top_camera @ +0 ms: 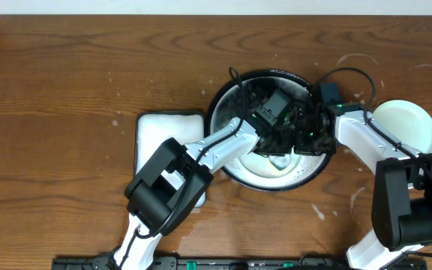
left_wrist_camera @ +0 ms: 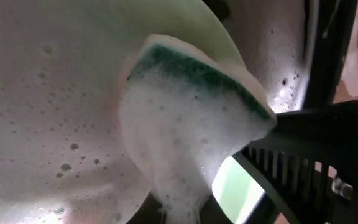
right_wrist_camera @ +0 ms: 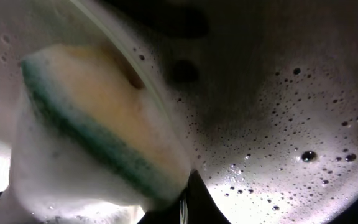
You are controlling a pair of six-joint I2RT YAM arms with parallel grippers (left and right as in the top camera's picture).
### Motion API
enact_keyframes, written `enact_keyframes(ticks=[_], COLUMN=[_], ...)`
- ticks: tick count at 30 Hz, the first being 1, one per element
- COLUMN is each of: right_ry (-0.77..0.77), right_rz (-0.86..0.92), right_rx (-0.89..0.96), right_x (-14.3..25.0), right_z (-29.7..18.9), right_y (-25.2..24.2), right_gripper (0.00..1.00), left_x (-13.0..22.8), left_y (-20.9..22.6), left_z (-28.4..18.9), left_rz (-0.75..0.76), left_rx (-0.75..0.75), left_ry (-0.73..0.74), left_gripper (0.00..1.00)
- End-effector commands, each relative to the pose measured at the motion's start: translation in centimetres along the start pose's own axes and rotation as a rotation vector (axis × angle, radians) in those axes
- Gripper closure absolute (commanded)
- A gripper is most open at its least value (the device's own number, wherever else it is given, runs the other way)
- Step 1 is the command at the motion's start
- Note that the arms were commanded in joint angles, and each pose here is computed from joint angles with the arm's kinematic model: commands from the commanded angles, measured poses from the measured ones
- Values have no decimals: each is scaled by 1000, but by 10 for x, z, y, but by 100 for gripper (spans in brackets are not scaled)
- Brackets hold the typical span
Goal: Clean dirty plates on tray and stack at the side
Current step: 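Scrub the held pale green plate with the sponge in the left gripper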
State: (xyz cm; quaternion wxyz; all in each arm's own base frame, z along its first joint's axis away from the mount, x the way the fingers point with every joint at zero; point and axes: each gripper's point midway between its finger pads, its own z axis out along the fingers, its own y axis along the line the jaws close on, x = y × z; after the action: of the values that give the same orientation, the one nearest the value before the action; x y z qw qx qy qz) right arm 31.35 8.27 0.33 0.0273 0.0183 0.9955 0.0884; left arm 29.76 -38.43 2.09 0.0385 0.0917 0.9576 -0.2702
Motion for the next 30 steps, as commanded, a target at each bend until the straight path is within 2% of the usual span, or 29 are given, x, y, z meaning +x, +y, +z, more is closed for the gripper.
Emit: enact_keyframes(ticks=[1,5,12,17,21,26,28,30], right_ry=[31,32,32,32,37,40,42,42], right_rz=[-28,-28,-28,-28,-27,-25,-25,-26], right_rx=[39,39,39,39,40,45,46,46], right_x=[10,10,10,10,11,12,12,12], right_z=[7,7,7,7,7,7,7,7], right_y=[-9,-9,-9,-9,-9,-10,-11,-10], right_gripper=[99,99,99,99,99,99,99,99], left_x=[41,23,-4,-14,-16,-18,-14,-6], left_y=[10,35,126,174,186,185,176,156], left_z=[26,20,-11,-41,-52,-52,-43,-29], left_rz=[-61,-86,-96,13,53,53,11,-43], left_rx=[12,-52,-368,-645,-745,-756,-683,-546], left_ry=[169,119,39,5,-5,-25,-10,26], left_gripper=[92,92,93,92,93,92,92,92])
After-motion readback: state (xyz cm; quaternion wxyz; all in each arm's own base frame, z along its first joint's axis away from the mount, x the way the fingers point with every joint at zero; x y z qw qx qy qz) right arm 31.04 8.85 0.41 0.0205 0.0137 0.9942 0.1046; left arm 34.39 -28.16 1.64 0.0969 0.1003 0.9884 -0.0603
